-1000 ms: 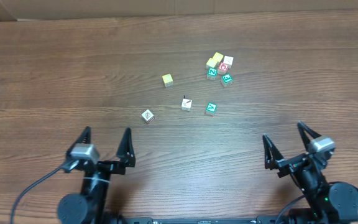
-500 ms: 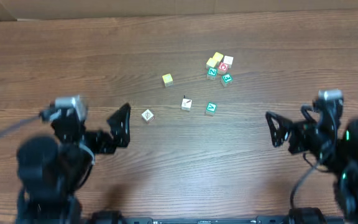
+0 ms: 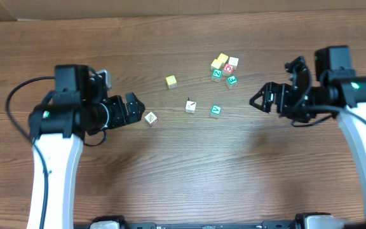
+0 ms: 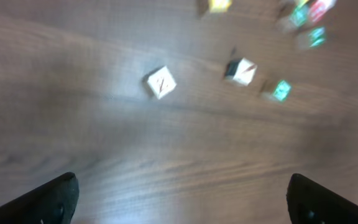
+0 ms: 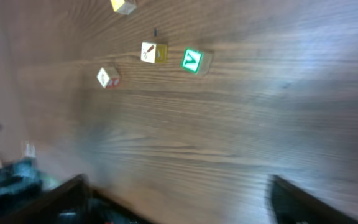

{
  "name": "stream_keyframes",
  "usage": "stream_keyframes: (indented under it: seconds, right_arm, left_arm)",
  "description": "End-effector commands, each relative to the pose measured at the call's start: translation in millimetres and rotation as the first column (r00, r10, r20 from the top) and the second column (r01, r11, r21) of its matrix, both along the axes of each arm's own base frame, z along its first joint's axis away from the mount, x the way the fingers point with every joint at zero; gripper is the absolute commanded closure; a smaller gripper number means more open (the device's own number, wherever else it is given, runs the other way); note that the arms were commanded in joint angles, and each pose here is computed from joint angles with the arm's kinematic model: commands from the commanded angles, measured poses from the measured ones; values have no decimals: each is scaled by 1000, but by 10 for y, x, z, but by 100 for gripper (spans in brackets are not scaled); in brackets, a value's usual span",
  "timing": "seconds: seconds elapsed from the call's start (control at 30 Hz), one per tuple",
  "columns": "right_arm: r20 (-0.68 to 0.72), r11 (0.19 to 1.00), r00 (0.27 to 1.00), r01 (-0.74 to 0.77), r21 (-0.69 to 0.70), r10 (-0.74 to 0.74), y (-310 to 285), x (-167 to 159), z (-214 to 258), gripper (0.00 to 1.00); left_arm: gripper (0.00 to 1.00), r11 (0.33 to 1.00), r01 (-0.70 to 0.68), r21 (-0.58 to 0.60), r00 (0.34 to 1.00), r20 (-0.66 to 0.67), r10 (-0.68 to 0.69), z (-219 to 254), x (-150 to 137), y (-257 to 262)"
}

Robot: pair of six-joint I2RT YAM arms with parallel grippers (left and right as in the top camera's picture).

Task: Flip 3 blocks
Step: 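Raise both arms and move the right gripper toward the block cluster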

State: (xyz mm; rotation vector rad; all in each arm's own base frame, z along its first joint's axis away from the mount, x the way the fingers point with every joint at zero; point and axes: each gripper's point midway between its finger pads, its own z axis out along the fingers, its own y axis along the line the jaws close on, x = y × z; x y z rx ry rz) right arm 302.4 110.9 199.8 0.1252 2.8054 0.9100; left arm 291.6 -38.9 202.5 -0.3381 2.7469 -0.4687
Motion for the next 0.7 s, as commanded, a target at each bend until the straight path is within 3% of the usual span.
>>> stream_keyframes:
  seconds: [0.0, 0.03, 0.1, 0.23, 0.27, 0.33, 0.37, 0.4, 0.43, 0.5, 0.67]
  right_arm:
    - [-34, 997, 999, -14, 79, 17, 165, 49, 16, 48]
    - [-36, 998, 999, -19, 65, 21, 186, 64, -29, 67]
    - [-72, 1000, 997, 26, 1, -25, 185, 82, -153, 80]
    - [-107, 970, 977, 167, -176, -187, 75, 114, -382, 79]
    - [-106, 960, 970, 192, -205, -217, 64, 119, -409, 75]
    - [-99, 948, 964, 219, -230, -246, 111, 134, -439, 61]
    - [-90, 947, 964, 223, -232, -249, 158, 145, -440, 48]
    - [-78, 945, 965, 227, -235, -251, 207, 162, -438, 38]
    - [-64, 942, 964, 236, -241, -258, 257, 180, -439, 27]
    - [-34, 929, 958, 266, -259, -284, 345, 226, -452, 18]
    - [25, 908, 953, 296, -296, -303, 561, 284, -515, 17]
  left_arm:
    - [66, 1000, 29, -3, 997, -70, -29, -148, 43, -28]
    - [96, 999, 38, 0, 995, -88, -38, -203, 53, -25]
    - [96, 999, 34, 12, 992, -122, -33, -308, 81, 1]
    - [96, 999, 29, 41, 984, -178, -22, -514, 153, 58]
    - [89, 998, 28, 52, 981, -193, -17, -566, 164, 79]
    - [32, 997, 25, 76, 976, -219, -8, -650, 173, 123]
    - [9, 996, 24, 91, 973, -229, -2, -690, 182, 150]
    - [0, 994, 22, 112, 972, -236, 5, -728, 194, 186]
    - [0, 991, 19, 131, 971, -240, 13, -758, 208, 221]
    - [0, 983, 9, 184, 970, -241, 36, -807, 242, 315]
    - [0, 976, 7, 219, 968, -247, 49, -848, 257, 378]
